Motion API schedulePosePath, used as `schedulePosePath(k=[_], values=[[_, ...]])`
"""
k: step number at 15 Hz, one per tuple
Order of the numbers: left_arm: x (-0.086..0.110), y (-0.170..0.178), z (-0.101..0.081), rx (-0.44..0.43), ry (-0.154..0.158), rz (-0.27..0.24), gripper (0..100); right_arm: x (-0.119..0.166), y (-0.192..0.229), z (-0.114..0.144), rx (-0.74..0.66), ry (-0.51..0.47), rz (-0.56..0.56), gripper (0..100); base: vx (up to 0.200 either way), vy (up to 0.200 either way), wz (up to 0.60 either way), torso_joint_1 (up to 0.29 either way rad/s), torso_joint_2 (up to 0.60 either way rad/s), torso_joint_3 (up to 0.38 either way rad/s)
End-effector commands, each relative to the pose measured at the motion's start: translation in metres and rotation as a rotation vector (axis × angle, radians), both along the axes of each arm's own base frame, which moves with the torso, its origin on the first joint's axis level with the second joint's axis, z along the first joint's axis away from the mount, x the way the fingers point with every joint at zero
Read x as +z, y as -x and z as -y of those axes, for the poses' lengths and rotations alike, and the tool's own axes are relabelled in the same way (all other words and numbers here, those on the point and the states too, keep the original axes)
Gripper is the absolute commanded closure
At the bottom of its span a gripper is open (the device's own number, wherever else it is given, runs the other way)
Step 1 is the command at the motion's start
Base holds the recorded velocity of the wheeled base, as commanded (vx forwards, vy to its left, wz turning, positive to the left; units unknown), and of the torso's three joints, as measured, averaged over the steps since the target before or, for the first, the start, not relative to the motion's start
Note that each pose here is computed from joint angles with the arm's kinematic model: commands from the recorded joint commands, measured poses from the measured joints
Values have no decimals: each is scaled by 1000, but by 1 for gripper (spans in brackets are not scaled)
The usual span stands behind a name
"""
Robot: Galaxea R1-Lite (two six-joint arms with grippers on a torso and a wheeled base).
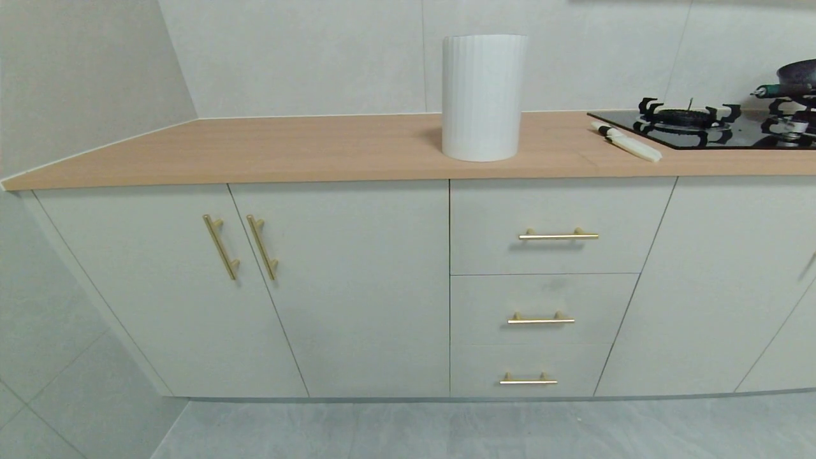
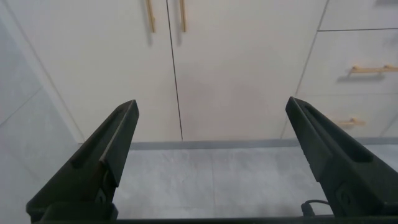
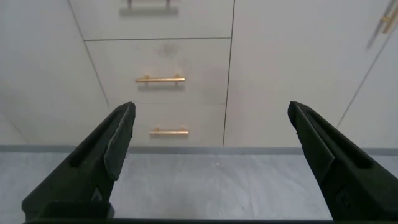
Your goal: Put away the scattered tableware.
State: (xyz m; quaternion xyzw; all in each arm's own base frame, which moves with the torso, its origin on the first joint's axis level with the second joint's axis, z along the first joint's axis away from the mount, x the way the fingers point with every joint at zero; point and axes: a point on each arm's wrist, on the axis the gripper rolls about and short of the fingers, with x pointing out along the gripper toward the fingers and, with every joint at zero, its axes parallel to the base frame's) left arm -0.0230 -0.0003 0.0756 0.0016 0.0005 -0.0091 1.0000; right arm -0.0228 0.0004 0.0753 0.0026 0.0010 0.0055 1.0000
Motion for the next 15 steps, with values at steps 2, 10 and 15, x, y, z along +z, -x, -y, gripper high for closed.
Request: schedulePosePath(k=[2, 10, 15], values=[[0, 0, 0, 0, 0, 0, 0, 0, 0, 0, 1, 0, -3, 0, 200, 0, 0, 7, 2, 0], [0, 0, 0, 0, 0, 0, 0, 0, 0, 0, 1, 0, -3, 0, 200, 0, 0, 5, 3, 3], [0, 0, 0, 0, 0, 0, 0, 0, 0, 0, 1, -1, -3, 0, 160, 0, 0, -1, 2, 2]])
